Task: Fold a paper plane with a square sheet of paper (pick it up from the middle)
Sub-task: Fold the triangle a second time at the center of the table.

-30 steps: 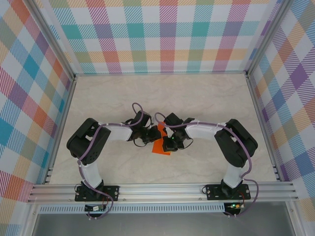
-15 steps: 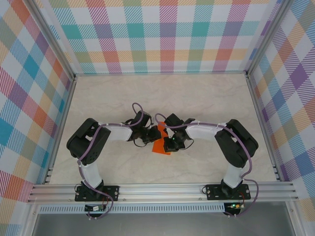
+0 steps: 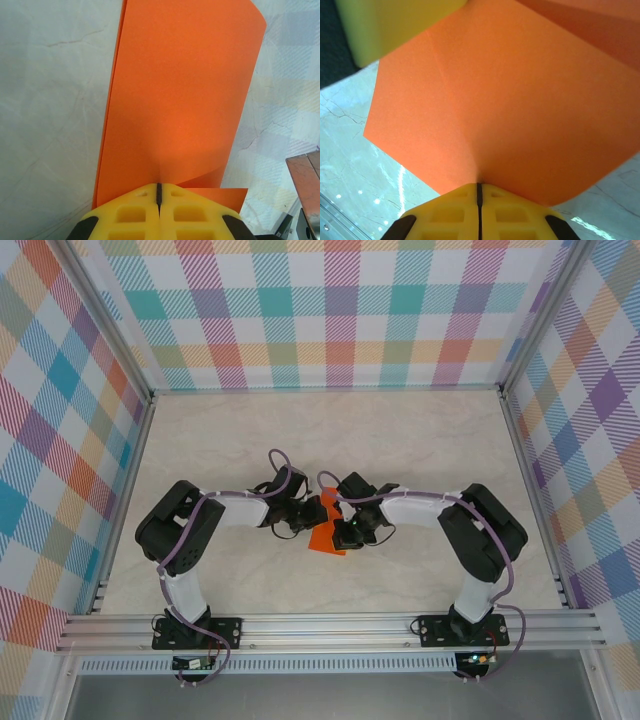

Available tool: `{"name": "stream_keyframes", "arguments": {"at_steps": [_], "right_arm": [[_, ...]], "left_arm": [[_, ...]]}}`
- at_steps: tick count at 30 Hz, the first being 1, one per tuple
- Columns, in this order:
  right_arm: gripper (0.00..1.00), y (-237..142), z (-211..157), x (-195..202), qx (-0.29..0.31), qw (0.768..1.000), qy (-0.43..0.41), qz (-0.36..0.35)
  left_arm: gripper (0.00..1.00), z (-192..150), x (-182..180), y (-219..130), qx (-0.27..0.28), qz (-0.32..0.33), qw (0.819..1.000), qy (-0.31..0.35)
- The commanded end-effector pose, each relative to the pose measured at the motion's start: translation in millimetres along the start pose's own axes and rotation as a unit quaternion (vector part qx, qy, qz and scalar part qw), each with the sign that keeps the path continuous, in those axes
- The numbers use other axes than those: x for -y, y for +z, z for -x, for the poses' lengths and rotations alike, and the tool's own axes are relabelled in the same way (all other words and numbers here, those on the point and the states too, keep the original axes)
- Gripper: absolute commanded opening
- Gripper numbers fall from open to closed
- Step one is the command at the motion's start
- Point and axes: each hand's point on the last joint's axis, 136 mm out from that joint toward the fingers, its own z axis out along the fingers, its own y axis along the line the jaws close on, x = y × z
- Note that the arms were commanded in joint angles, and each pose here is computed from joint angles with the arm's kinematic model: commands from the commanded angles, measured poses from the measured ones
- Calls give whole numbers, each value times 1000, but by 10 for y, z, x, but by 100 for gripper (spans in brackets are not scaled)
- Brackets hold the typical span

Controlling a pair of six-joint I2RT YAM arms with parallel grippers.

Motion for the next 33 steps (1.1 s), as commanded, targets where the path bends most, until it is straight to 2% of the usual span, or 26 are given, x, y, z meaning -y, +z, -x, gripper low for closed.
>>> {"name": "stream_keyframes", "arguments": {"at_steps": [1,5,20,27,33], "right_arm": [[7,-25,-169,21,-19,1000,14,1],[7,-132,-137,-52,-3,1000,8,14],[7,36,-236,106,-15,999,31,4],[7,-274,54,-179,45,998,12,46],[7,-155,230,-164,47,998,24,38]], "left_arm": [[4,-413,-871,54,-41,150,987,-49],[4,-418,-880,49,-41,152,986,-49],[4,-409,-870,55,-41,151,986,-49],[4,-414,-872,49,-42,151,986,-48],[4,-411,-869,52,-41,149,987,-48]]}}
